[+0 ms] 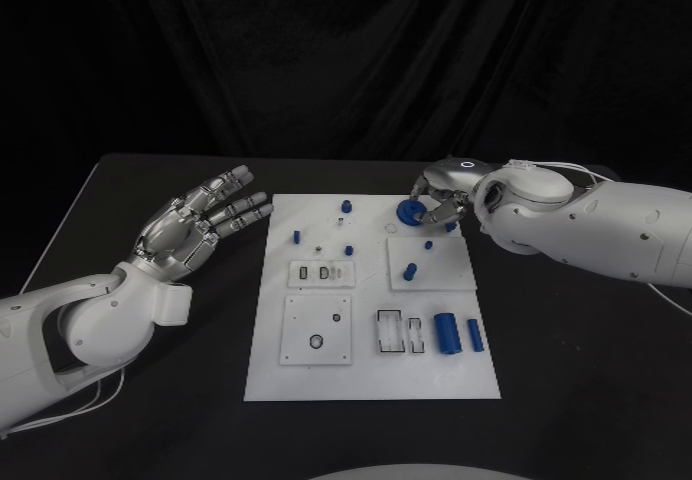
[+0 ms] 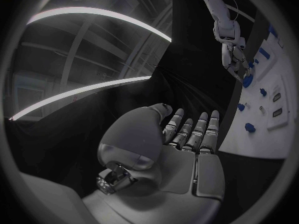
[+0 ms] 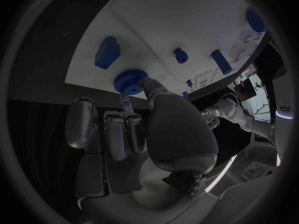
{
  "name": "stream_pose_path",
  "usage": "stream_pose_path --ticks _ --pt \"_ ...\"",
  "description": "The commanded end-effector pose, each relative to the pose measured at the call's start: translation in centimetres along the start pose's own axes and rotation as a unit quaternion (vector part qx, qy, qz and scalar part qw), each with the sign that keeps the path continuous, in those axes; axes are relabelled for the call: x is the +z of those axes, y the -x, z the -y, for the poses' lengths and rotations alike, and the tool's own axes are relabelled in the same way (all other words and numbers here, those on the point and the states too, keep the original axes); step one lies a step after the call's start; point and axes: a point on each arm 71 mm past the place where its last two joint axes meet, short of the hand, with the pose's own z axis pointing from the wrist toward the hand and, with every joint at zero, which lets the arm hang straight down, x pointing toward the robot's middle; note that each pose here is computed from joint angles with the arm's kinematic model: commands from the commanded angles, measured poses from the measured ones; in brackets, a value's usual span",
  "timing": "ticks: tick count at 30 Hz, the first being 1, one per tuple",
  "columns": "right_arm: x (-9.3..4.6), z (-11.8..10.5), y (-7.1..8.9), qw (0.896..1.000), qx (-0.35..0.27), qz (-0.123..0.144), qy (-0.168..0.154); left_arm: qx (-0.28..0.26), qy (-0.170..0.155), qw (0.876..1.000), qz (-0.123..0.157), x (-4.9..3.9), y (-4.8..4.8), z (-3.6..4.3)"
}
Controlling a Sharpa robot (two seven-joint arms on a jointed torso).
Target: Assemble the parts on the task board
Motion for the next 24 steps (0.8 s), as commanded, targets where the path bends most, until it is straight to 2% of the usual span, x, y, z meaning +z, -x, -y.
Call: stream_pose_path --ticks 1,8,14,19,24 --pt "-0.5 -0.2 -0.8 1.0 -0.015 0.001 0.001 -0.007 -0.02 1.0 -0.005 -0.04 -0.07 0.26" --pt "-1.3 -0.6 0.3 1.0 -0.012 0.02 0.007 -0.005 -0.019 1.0 -0.002 -0.2 0.09 0.37" --pt "-1.5 -2.3 2.5 0.999 -0.011 0.044 0.03 -0.004 -0.019 1.0 0.0 -0.21 0.15 0.38" --pt "-1.0 -4.7 3.7 0.997 -0.007 0.05 0.061 -0.004 -0.018 1.0 0.0 -0.12 0.14 0.3" --pt "0.1 -6.8 4.0 0.995 -0.009 0.043 0.086 -0.005 -0.017 1.0 -0.001 0.02 0.08 0.2"
